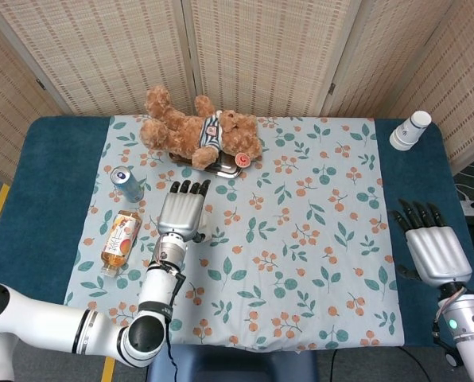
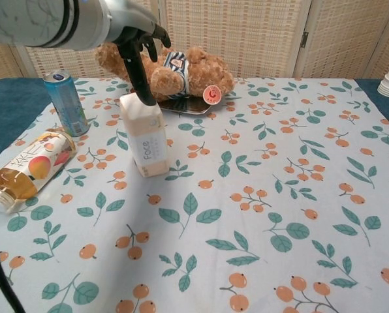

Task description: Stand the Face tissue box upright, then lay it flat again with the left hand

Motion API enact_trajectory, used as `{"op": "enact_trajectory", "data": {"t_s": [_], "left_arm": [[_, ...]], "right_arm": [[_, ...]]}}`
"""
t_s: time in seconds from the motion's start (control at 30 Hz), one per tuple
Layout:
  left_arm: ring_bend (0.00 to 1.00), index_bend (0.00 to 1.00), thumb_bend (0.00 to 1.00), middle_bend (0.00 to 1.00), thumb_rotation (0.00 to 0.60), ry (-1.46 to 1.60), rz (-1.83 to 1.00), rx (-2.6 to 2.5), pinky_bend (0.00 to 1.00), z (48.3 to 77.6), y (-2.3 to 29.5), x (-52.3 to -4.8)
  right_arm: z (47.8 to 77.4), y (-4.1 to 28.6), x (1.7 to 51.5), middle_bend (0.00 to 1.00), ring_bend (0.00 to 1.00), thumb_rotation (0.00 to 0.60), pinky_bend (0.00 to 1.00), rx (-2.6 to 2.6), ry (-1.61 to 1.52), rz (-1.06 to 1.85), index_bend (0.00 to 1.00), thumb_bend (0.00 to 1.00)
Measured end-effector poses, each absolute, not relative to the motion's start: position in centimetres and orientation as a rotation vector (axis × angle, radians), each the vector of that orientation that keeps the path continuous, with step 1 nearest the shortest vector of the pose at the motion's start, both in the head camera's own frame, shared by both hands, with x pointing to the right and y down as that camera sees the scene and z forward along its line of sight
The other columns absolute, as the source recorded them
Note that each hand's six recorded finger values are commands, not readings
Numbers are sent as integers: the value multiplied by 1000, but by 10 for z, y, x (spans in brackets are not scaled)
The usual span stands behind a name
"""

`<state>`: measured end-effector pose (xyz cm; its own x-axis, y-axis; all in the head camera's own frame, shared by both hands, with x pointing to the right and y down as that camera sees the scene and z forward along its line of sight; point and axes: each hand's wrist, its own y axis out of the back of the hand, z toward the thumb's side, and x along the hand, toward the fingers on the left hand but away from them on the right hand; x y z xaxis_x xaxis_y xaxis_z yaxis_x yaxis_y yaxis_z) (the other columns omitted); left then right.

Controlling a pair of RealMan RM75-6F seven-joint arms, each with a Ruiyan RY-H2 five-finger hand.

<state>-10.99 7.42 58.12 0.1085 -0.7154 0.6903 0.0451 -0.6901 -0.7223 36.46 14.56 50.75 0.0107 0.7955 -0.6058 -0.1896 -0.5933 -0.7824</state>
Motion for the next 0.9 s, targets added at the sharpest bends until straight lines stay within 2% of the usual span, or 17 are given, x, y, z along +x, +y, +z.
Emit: {"op": "enact_trajectory", "data": {"t_s": [0.4, 0.67, 0.9], "left_arm": [[52, 35, 156, 126, 600, 570, -1714, -1703, 99, 598, 74, -112], [57, 40, 141, 138, 600, 617, -1755, -1684, 115, 607, 62, -110], [62, 41, 139, 138, 600, 618, -1792, -1681, 126, 622, 65, -112]], "right_arm": [[510, 146, 366, 2, 0, 600, 0, -1550, -632, 1693, 141, 122], [512, 146, 366, 2, 0, 600, 0, -1557, -626, 1703, 141, 122], [513, 146, 367, 2, 0, 600, 0, -1558, -626, 1708, 141, 122]]}}
